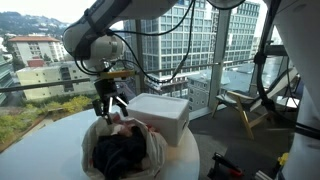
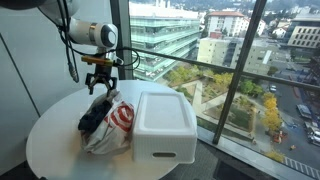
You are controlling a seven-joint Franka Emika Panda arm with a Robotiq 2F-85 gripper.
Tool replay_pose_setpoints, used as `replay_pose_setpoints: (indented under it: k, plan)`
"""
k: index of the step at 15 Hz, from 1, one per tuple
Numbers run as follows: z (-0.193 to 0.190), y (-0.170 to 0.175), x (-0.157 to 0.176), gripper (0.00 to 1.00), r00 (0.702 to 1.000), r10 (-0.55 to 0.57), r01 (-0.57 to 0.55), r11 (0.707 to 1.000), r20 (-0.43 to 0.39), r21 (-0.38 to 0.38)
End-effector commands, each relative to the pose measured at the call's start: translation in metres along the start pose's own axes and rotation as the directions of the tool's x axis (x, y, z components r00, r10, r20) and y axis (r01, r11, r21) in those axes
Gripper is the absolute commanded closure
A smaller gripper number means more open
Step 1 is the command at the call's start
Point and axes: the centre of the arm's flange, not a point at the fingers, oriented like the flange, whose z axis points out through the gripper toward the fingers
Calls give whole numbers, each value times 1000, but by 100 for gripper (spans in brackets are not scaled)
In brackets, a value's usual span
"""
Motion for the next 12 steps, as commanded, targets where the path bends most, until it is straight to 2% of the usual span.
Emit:
replay_pose_setpoints:
  k: [1, 5, 6, 7, 8, 12]
  plan:
    - [21, -19, -2, 0, 984, -166, 171, 981, -59, 88]
    - [59, -47, 13, 0, 936, -343, 351, 922, -73, 163]
    - [64, -52, 15, 1, 925, -371, 379, 915, -84, 137]
    - [60, -55, 21, 0, 921, -371, 382, 920, -119, 87]
    - [62, -50, 20, 0, 942, -329, 335, 935, -68, 119]
    - [69, -57, 24, 0, 929, -360, 368, 924, -88, 105]
